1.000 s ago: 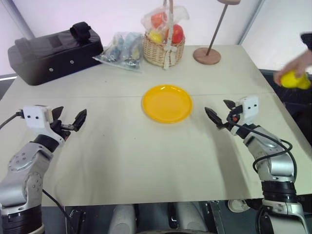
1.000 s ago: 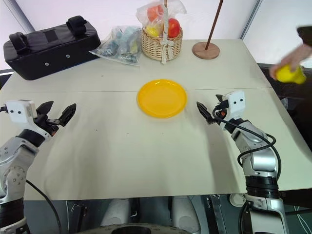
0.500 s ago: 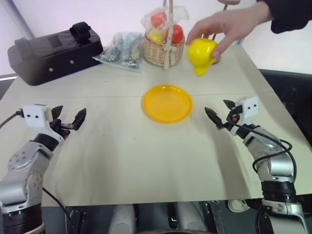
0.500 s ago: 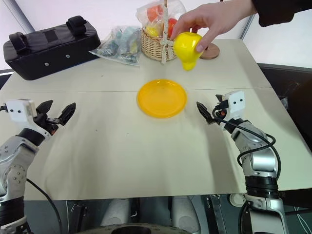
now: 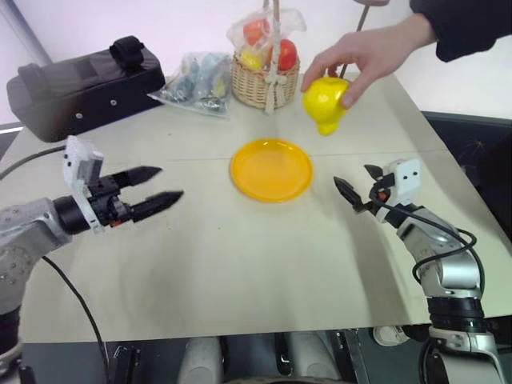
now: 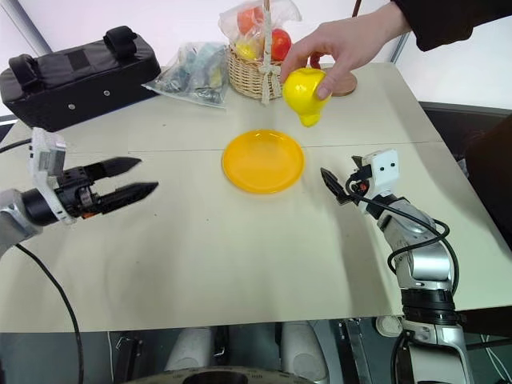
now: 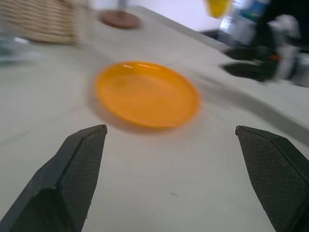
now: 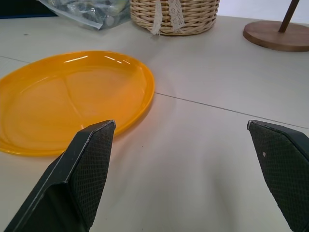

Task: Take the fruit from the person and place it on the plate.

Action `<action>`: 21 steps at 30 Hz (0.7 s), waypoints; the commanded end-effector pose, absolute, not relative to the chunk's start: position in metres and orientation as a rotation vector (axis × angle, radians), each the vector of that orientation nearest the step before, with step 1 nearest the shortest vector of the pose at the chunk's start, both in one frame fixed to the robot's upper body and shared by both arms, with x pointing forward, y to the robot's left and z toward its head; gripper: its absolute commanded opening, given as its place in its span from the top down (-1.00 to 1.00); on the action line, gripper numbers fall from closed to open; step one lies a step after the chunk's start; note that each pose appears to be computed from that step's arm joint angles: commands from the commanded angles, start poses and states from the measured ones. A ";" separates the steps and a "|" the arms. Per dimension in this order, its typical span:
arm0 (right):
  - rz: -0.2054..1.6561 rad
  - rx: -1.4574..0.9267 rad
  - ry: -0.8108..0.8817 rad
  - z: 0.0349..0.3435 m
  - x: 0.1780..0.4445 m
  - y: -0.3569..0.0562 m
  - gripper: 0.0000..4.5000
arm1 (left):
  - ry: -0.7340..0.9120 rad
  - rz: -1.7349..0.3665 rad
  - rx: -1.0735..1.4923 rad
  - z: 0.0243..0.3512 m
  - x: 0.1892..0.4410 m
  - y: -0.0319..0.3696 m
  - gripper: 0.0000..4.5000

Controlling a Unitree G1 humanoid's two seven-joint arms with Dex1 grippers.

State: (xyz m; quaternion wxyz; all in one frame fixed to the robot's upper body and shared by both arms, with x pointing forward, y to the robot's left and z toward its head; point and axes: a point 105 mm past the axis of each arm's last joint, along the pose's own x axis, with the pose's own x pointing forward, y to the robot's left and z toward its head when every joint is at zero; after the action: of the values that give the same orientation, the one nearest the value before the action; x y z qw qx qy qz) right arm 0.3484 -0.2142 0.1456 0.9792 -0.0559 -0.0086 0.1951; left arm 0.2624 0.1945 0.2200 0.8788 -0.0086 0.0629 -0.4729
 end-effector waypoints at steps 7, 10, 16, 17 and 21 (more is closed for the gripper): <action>0.509 -0.127 -0.092 0.195 0.331 -0.198 -1.00 | 0.094 -1.105 -0.002 0.243 0.257 0.177 -0.99; 0.557 -0.109 -0.093 0.207 0.329 -0.187 -1.00 | 0.093 -1.101 -0.004 0.242 0.259 0.176 -0.99; 0.617 -0.086 -0.135 0.228 0.335 -0.165 -1.00 | 0.089 -1.078 -0.007 0.238 0.261 0.176 -0.99; 0.622 -0.082 -0.137 0.229 0.336 -0.164 -1.00 | 0.087 -1.073 -0.007 0.237 0.261 0.176 -0.99; 0.604 -0.045 -0.143 0.232 0.346 -0.164 -1.00 | 0.081 -1.037 -0.014 0.233 0.261 0.178 -0.99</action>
State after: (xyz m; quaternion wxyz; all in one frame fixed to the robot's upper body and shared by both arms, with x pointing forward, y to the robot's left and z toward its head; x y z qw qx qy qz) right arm 0.3450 -0.1623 0.2220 0.9520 -0.0243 -0.0525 0.3005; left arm 0.2638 0.1788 0.2254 0.8642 -0.0246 0.0604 -0.4988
